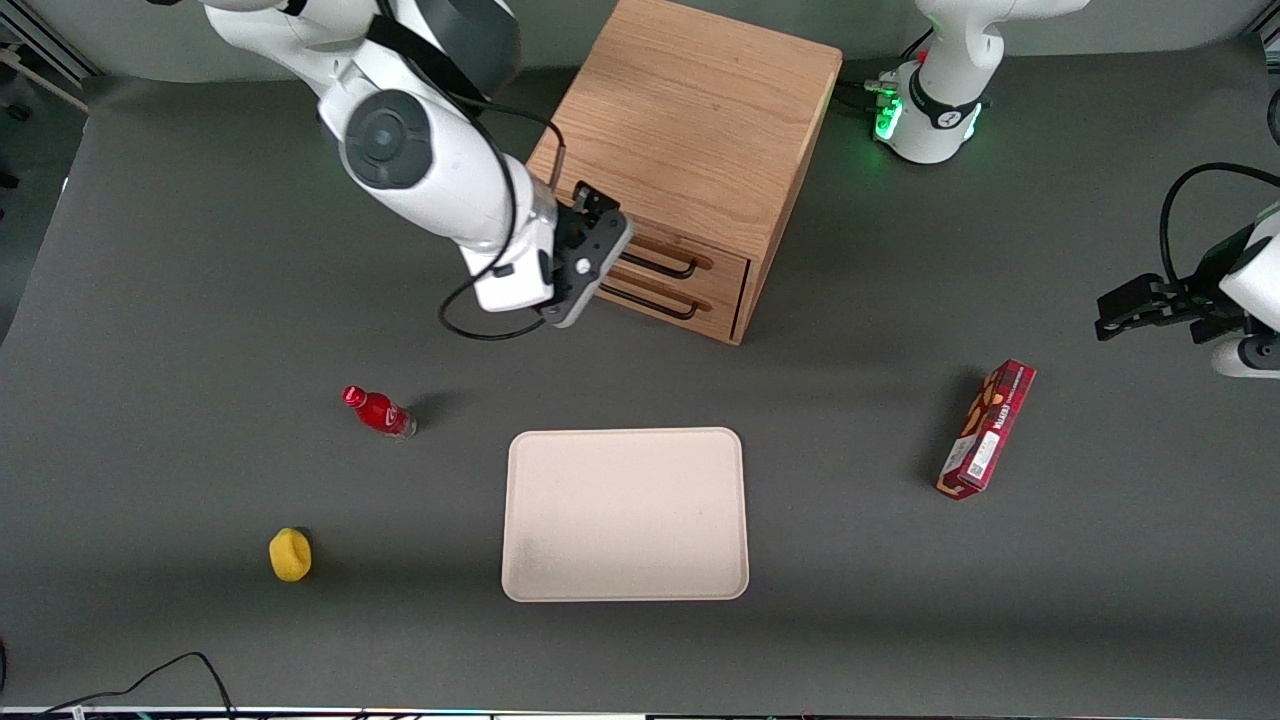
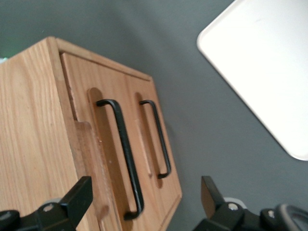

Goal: Open upper drawer

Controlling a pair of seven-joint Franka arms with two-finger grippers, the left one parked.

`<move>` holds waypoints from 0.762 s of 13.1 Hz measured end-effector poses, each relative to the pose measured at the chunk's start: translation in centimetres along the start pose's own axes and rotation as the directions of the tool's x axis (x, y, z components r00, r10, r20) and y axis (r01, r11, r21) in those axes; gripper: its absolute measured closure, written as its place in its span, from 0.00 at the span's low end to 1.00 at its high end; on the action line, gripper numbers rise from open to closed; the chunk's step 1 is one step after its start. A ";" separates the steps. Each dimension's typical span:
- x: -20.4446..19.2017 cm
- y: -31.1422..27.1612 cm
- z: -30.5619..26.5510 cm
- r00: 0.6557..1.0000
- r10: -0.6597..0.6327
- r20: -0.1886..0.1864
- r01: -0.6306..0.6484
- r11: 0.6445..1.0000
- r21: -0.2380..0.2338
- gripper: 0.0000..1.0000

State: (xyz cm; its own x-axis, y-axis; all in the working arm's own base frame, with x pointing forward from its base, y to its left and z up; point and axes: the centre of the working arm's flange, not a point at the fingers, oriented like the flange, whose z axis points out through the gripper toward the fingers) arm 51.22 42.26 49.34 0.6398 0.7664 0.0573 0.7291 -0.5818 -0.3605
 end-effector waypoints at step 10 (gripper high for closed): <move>0.9 1.6 7.6 0.993 -0.085 0.078 0.081 0.995 0.056 0.00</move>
State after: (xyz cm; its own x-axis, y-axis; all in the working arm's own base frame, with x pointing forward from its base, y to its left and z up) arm 51.10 44.10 41.76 0.5547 0.8319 0.0151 0.7637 -0.5019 -0.4060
